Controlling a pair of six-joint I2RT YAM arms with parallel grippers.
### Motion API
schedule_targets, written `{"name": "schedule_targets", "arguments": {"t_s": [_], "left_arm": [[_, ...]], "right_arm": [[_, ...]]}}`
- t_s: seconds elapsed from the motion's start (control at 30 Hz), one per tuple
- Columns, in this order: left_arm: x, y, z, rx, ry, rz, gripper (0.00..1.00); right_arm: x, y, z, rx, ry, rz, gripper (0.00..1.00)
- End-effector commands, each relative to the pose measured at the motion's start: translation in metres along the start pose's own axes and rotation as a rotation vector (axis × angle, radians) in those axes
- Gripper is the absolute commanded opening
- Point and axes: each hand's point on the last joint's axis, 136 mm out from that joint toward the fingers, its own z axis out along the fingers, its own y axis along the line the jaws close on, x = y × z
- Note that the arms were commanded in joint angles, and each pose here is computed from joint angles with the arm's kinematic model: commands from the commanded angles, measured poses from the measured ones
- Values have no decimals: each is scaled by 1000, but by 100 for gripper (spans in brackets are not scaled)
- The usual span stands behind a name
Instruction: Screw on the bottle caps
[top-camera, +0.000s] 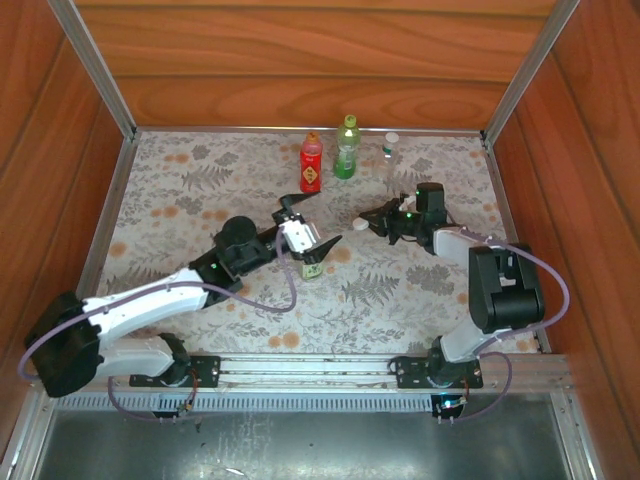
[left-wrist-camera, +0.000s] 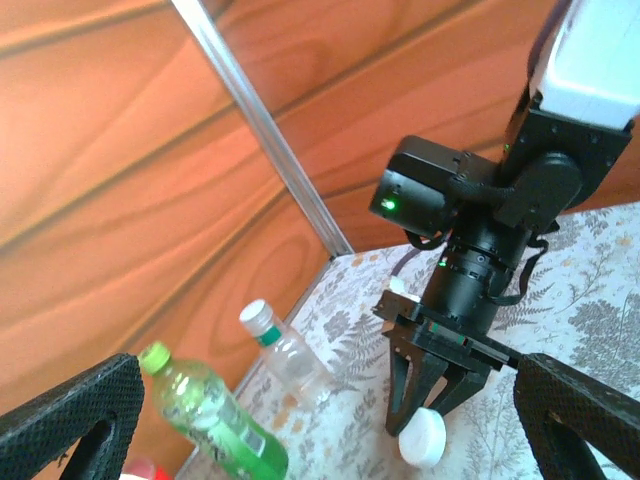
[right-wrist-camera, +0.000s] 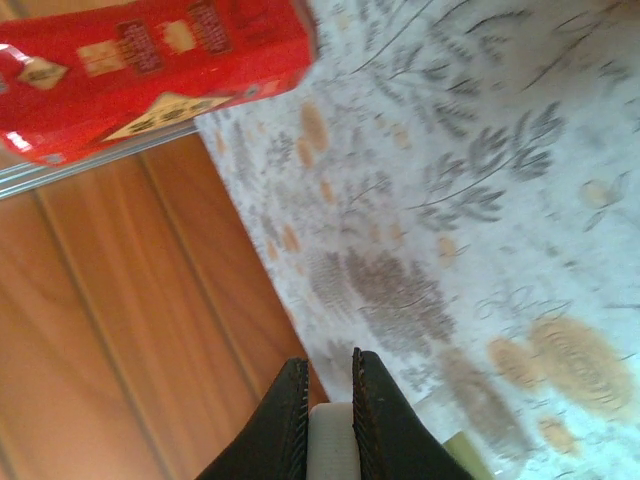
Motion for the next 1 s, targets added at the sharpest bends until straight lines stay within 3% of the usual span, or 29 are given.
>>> {"name": "schedule_targets", "arguments": {"t_s": [0.0,0.23,0.43,0.67,0.73,0.9,0.97], "left_arm": [[20,17,-25,-99,59,-166,100],[46,32,-64,-199,97,-258,100],[71,34,-78,-249,165,-312,100],[82,34,-85,-274,190,-346,100],[86,33,-86,-278,200,-351,100],[99,24,-90,-259,219,-397,100],[104,19,-93,-252,223,-429,100]], "right_arm": [[-15,-21,2,68,-66,-85,10],[-37,-59,11,178,-149,-204,12],[-44,-78,6,242,-210,-278,12],[-46,-93,6,290,-213,-277,20],[-46,-94,4,292,-218,-274,26],[-48,-87,-11,316,-271,-295,56],[-50,-80,-22,340,-308,-309,62]]}}
